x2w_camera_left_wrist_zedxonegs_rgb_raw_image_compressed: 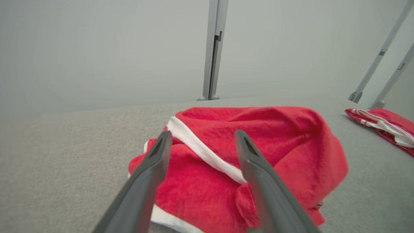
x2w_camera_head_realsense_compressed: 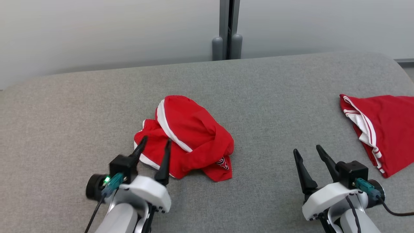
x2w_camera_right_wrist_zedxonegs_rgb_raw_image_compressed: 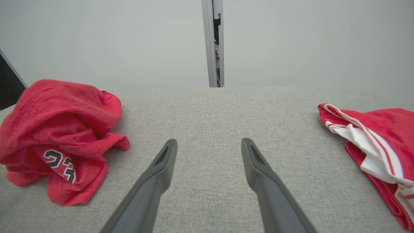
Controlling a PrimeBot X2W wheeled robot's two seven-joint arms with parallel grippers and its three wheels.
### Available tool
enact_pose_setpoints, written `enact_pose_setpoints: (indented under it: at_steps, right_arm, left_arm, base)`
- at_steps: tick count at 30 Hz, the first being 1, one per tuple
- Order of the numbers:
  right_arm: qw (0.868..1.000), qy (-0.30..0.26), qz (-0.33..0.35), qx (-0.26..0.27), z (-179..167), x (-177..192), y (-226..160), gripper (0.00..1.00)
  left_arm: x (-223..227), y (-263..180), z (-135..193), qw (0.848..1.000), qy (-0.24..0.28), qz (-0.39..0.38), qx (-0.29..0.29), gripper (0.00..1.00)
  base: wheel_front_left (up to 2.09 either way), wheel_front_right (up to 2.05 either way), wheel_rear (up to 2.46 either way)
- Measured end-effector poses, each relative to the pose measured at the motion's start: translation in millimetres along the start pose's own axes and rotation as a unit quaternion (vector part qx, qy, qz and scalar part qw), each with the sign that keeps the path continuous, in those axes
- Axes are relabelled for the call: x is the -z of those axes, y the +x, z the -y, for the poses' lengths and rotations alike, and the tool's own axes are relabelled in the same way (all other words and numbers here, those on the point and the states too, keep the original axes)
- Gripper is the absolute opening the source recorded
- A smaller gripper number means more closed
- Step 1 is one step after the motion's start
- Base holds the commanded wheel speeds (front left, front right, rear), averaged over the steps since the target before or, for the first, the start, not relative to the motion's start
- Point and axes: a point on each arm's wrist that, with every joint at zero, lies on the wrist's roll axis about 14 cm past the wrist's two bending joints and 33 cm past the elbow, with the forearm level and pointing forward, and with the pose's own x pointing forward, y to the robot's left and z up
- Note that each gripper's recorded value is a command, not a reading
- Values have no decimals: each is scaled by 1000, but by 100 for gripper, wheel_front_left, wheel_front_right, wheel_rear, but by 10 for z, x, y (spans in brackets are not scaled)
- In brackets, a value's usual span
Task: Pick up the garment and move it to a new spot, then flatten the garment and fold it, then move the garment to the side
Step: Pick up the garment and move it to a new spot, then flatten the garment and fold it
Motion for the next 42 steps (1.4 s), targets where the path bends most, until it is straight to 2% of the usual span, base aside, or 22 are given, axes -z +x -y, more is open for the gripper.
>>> enact_pose_setpoints:
  at_steps: [10,16,20,27,34,41,42]
  right_arm:
    - [1000,0,10,-8,-84,-49,-154,100]
    - [1000,4,7,-6,-92,-12,-232,100]
    - [1000,5,4,-7,-104,11,-244,100]
    - [1000,4,-2,-19,-181,48,-208,100]
    - [996,0,-18,-89,-629,146,-140,100]
    - [984,4,-3,-177,-1206,10,41,100]
    - [984,4,-3,-177,-1206,10,41,100]
  left_arm:
    - [95,-589,-676,993,6,2,-115,100]
    - [126,-907,-943,986,10,6,-164,100]
    - [191,-1047,-1035,983,7,-1,-185,100]
    - [223,-1097,-1059,982,4,-4,-189,100]
    - [252,-1150,-1105,981,1,-7,-195,100]
    - [309,-1277,-1227,974,-9,-14,-225,100]
    - [309,-1277,-1227,974,-9,-14,-225,100]
  base:
    - [0,0,0]
    - [0,0,0]
    - [0,0,0]
    - [0,0,0]
    - [0,0,0]
    - [0,0,0]
    - [0,0,0]
